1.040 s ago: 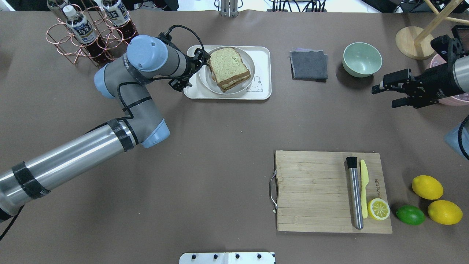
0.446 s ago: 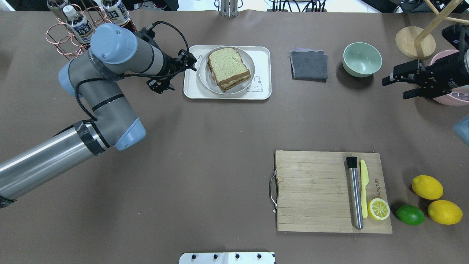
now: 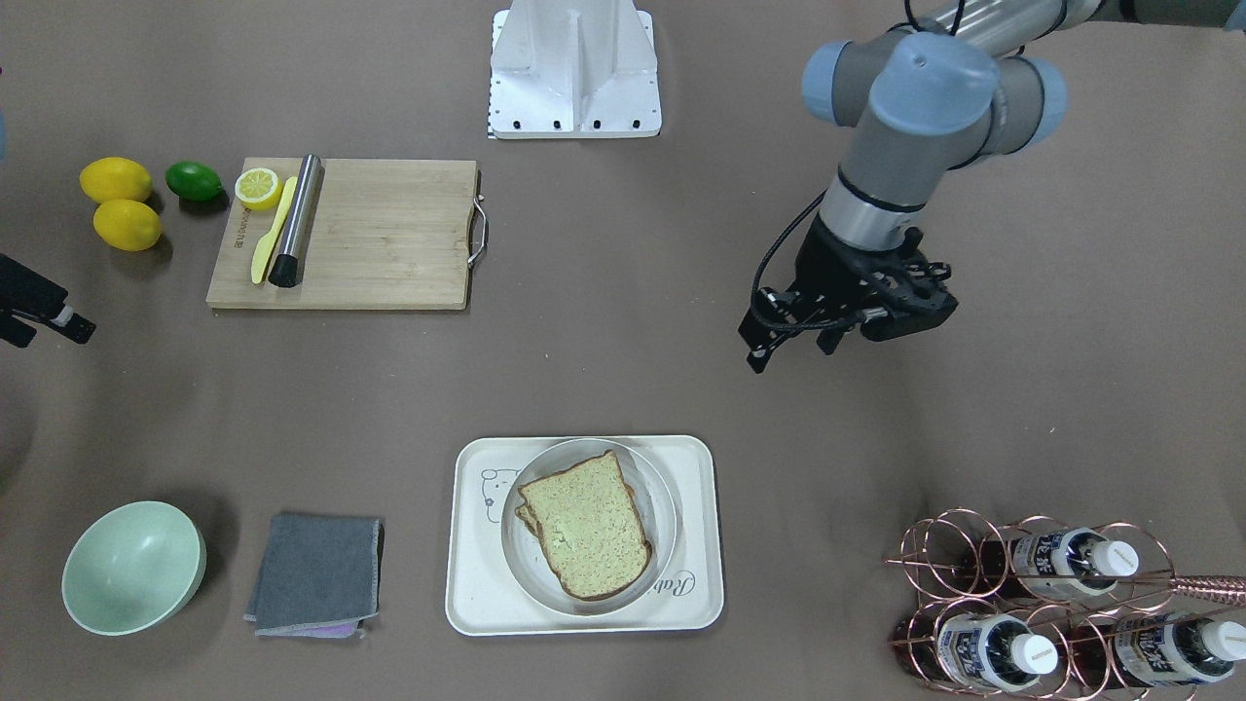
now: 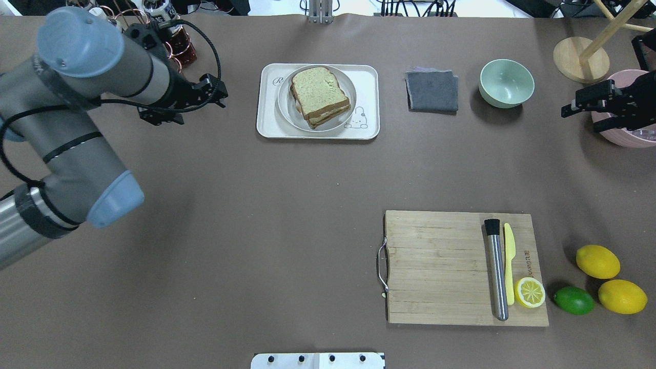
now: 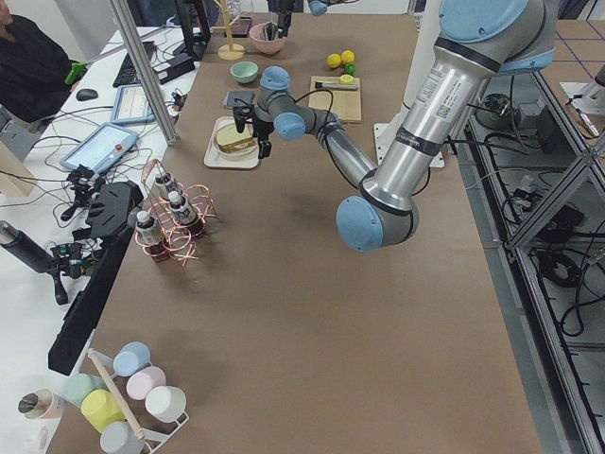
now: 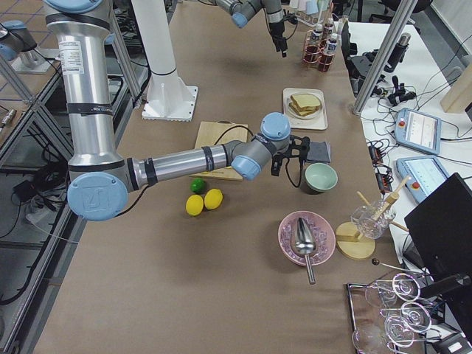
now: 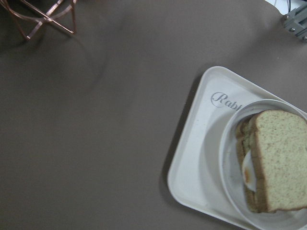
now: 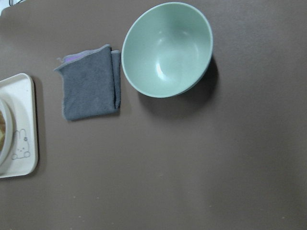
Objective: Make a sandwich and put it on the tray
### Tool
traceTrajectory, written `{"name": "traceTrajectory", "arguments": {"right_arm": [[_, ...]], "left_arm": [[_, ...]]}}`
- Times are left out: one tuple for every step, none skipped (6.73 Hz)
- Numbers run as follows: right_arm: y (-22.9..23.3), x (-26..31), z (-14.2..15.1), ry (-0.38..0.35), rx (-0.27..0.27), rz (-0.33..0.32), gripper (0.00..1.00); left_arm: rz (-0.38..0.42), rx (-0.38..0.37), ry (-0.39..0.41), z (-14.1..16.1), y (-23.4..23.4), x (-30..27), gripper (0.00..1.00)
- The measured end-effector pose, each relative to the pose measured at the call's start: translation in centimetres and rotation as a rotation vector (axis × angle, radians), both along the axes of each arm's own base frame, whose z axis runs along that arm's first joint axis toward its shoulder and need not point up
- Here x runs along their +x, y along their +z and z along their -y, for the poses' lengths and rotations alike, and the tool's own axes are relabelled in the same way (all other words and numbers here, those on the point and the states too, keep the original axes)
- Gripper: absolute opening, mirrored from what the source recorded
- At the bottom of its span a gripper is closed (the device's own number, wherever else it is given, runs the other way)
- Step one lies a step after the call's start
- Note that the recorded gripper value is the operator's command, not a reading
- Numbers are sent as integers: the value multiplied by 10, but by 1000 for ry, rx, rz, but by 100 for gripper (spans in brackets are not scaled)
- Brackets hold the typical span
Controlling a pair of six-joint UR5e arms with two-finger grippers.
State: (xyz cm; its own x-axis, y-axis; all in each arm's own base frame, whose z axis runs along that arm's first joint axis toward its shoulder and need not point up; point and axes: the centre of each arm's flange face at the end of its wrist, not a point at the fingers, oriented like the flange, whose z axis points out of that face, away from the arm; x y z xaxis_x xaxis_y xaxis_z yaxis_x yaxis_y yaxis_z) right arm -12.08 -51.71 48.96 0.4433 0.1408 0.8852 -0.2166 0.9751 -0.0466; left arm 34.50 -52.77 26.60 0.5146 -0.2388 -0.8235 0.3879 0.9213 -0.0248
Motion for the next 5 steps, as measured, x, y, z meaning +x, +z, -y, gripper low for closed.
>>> {"name": "traceTrajectory", "arguments": {"right_arm": [[23,16,1,-28,18,-86,100],[45,29,-2,-59,30,-177,100],[66,44,-7,-95,38,-266,100],[92,74,-15,-148,54,-355,100],[115,112,-25,-205,69,-413,100]], "left_arm": [[35,35,39,-5,22,-41,97],[59,62,67,-7,43,-78,97],[86,88,86,-11,68,-118,97],[92,98,105,-15,100,-163,97],[90,122,133,-22,134,-203,97]]}}
